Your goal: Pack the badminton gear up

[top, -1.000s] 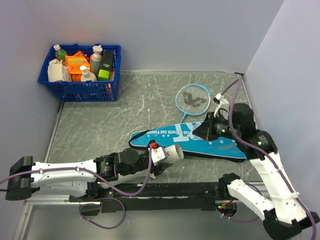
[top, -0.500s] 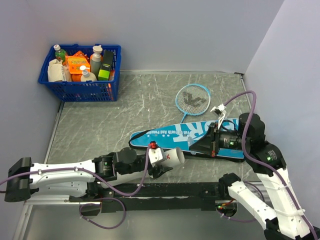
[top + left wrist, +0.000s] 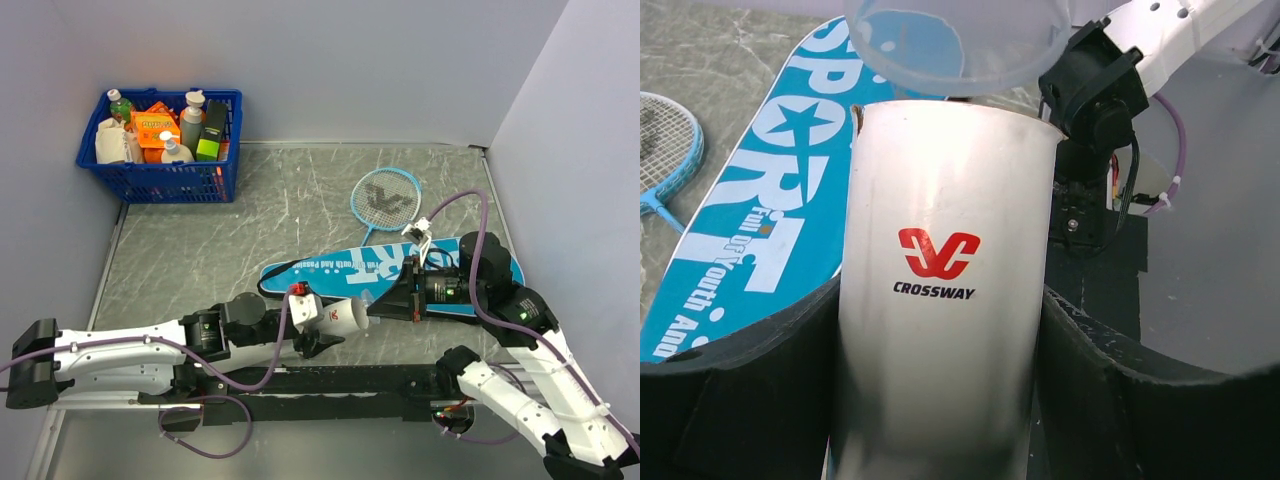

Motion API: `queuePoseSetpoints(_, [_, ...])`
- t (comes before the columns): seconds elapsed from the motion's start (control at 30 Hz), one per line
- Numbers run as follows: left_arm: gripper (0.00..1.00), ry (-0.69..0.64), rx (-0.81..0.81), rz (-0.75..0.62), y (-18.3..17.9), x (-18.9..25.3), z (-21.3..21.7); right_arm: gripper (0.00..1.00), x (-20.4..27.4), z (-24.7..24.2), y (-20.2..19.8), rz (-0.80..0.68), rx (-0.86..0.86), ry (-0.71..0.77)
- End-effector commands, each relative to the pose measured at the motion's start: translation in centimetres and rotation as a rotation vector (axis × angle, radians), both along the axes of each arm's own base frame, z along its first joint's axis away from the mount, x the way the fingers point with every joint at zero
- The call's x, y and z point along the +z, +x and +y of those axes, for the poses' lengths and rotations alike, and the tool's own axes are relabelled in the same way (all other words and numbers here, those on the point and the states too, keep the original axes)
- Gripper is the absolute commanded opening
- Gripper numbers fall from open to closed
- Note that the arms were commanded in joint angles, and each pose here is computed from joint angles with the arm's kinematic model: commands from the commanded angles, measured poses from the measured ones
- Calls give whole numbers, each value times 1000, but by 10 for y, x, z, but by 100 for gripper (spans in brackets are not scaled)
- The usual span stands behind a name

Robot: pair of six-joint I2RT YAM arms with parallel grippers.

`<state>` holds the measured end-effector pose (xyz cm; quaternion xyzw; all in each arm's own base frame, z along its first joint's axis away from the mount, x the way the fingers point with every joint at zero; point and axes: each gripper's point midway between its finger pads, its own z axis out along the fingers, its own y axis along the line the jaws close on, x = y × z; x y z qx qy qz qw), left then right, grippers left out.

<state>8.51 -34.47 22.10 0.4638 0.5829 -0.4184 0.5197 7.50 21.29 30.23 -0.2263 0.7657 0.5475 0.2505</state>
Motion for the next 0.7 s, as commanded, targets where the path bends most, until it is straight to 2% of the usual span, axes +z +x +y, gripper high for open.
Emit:
queuePoseSetpoints(0.0, [1,-169,-16,77,-7,36,-4,0,5,11,3,-31,13,29])
queuePoseSetpoints(0.67, [1,-209,-35,79,-10,42,1,0,0,29,0,-7,57,41])
